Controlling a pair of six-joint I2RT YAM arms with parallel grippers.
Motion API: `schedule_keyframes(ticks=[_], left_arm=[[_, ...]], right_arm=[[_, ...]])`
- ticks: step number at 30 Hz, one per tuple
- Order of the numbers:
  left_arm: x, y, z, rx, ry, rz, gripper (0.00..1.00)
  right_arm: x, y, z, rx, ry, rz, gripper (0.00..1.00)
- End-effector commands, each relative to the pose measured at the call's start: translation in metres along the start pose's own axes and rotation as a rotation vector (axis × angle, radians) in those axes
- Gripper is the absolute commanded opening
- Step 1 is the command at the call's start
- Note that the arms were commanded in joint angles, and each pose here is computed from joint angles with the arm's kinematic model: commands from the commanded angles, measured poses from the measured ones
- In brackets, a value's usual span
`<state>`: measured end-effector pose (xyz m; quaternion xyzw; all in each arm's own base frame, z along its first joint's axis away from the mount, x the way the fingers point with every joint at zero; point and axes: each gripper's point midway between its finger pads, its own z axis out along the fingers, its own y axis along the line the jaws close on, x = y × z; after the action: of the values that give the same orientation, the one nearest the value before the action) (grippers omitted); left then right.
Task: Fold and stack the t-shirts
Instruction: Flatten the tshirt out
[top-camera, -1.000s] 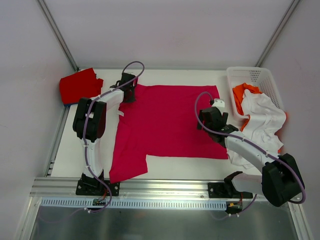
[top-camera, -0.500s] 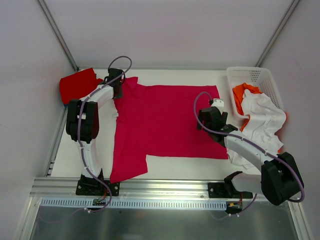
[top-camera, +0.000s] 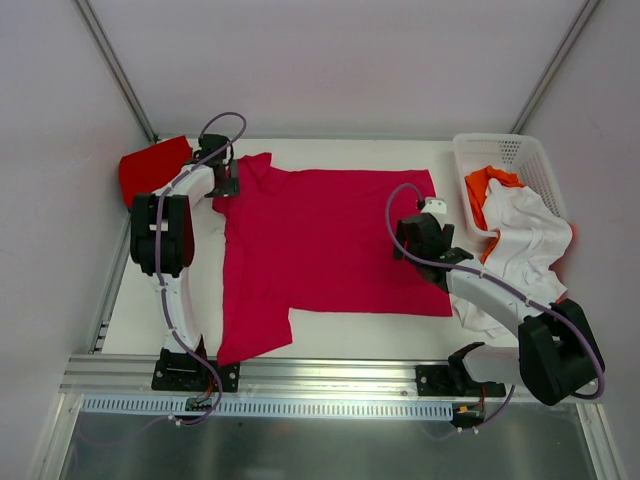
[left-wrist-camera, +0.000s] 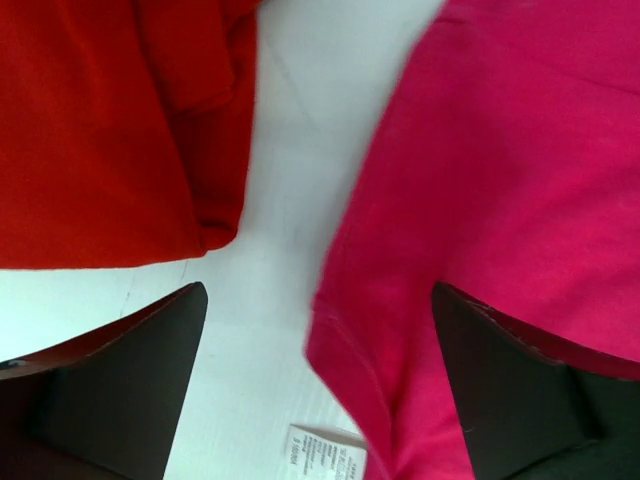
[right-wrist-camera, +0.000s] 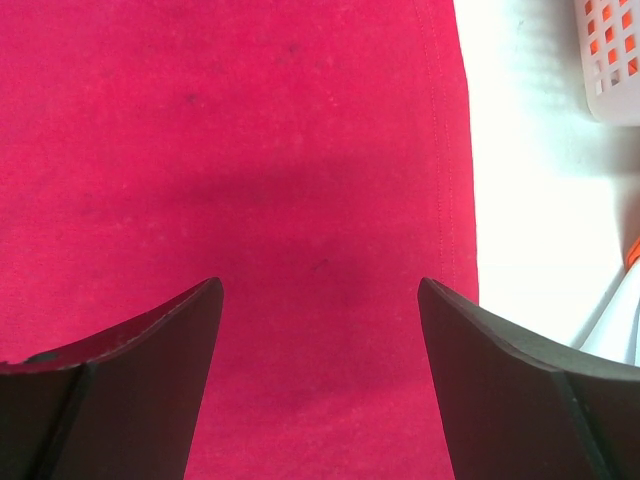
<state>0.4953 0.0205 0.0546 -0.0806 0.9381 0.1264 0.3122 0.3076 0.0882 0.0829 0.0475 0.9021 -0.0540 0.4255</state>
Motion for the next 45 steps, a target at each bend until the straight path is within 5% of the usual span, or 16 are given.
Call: schedule_keyframes(ticks=[1,6,10,21,28,45], left_arm=[[0.0,0.023,0.004,-0.088,0.026,0.002,0.99],[-0.021,0.032,-0.021,-0.107,-0.032,-0.059,0.99],[-0.045,0.021,-0.083,-0.034,-0.136,-0.159,0.99],[0.079,-0.061,-0.149,0.146,0.011,-0.134,0.99],[0.167,-0.051,-0.146,0.03,0.175,-0.068,0.99],[0.207,-0.018,-0.157,-0.08,0.171,-0.037,0.99]], right_arm=[[-0.005,0.0,0.003,0.001,-0.02,0.008,0.83],[-0.005,-0.002,0.004,0.007,-0.017,0.004,0.83],[-0.006,0.0,0.005,0.001,-0.018,0.008,0.83],[-0.007,0.009,0.008,-0.033,-0.005,0.012,0.83],[0.002,0.015,0.011,-0.058,0.023,0.026,0.83],[0.006,0.004,0.011,-0.021,0.019,-0.016,0.83]])
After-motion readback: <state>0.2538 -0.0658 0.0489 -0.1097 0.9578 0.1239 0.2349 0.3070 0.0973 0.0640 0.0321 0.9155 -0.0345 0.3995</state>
